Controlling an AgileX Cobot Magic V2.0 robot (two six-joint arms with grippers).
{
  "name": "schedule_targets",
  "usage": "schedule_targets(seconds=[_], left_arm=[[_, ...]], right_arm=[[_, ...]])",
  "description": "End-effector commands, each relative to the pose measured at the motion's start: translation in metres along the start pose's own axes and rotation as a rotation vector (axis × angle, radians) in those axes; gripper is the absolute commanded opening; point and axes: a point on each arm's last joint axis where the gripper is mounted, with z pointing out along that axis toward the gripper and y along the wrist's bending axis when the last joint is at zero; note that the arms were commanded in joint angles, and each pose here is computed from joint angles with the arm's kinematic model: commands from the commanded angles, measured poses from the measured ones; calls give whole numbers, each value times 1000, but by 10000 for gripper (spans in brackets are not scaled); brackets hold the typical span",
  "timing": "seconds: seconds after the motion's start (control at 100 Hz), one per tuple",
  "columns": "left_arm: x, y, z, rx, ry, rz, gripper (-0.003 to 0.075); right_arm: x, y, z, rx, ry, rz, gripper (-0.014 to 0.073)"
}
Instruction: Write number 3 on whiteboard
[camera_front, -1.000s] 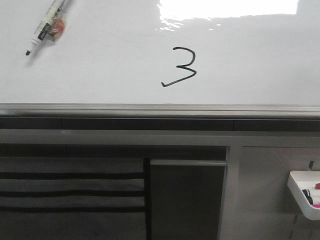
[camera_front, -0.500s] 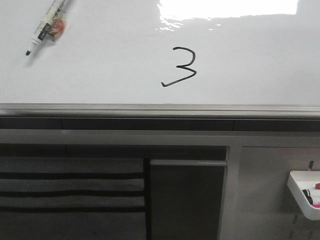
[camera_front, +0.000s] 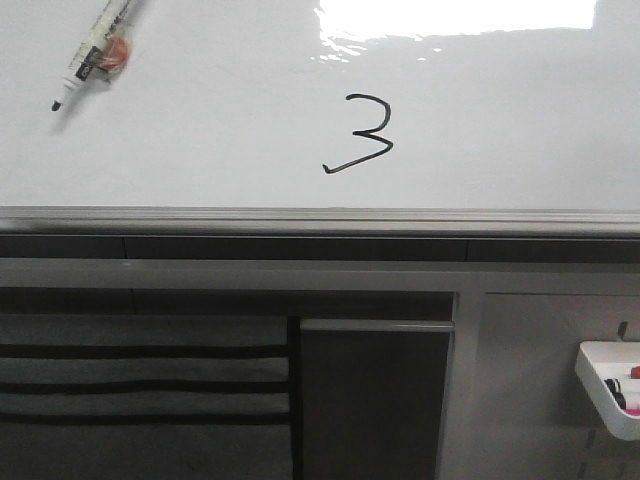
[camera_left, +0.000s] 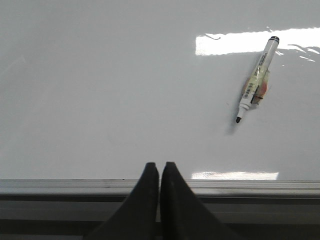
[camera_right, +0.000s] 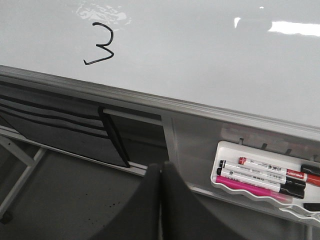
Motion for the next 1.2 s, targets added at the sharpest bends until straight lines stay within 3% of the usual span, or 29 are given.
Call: schedule_targets(seconds=[0.0,0.18,0.46,0.72,1.189], left_arm=[[-9,1,-3,-7,-114,-13,-18],[-9,1,-3,-7,-114,-13,-18],[-9,1,-3,-7,-114,-13,-18],[-9,1,-3,-7,-114,-13,-18],[-9,1,-3,-7,-114,-13,-18]], right_arm=[[-10,0,-4,4,-100,-7,-74],[10,-6,-11,67,-254,5,-74],[85,-19,21,202,-567,76,-74],[133,-30,51,295,-618,89,-74],[135,-30,52,300,-628,88,-74]])
